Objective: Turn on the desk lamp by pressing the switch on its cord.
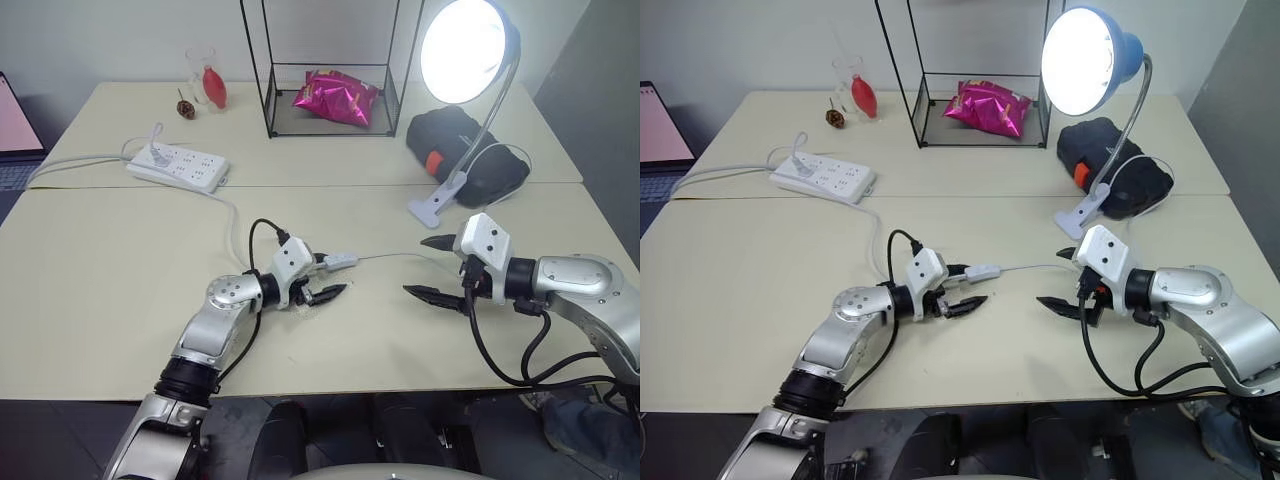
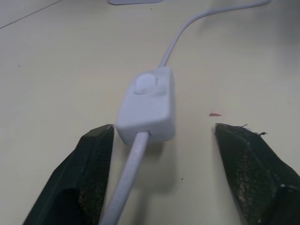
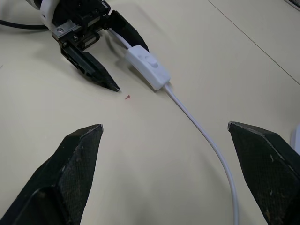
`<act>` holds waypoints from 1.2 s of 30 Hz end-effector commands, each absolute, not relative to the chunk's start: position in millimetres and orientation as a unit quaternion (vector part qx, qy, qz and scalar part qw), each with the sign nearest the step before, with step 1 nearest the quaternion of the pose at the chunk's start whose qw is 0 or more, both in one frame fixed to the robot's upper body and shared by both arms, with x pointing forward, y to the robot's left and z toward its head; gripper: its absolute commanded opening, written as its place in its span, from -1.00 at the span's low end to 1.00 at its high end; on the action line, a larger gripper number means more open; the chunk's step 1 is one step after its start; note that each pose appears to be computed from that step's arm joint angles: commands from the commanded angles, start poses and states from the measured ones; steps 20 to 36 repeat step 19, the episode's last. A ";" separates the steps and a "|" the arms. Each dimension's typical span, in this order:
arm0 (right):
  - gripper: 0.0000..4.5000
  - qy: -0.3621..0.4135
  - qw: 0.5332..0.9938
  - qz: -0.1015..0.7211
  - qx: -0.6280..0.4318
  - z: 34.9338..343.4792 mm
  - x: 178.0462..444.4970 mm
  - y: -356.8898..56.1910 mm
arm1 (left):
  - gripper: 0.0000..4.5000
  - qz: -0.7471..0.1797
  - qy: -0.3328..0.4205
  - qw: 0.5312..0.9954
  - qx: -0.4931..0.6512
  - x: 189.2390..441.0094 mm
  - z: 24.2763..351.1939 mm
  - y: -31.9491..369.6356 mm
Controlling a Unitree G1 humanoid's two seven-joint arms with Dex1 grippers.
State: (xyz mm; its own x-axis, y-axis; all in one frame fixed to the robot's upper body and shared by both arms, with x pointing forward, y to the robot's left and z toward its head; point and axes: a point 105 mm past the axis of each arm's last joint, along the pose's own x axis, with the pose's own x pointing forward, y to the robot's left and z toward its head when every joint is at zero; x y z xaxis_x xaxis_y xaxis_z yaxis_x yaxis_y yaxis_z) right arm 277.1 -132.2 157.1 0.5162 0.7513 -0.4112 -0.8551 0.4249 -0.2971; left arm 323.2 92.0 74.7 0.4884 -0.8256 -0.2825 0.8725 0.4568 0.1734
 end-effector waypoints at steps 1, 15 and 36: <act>1.00 0.082 0.839 0.476 -0.251 171.4 279.7 -133.8 | 0.89 -0.489 0.050 0.860 0.136 321.4 99.9 105.2; 1.00 0.049 0.848 0.454 -0.269 192.7 289.2 -168.5 | 0.89 -0.399 0.041 0.890 0.218 306.5 167.2 182.0; 1.00 0.048 0.846 0.458 -0.268 195.7 289.7 -171.4 | 0.89 -0.387 0.047 0.896 0.212 301.6 169.8 193.4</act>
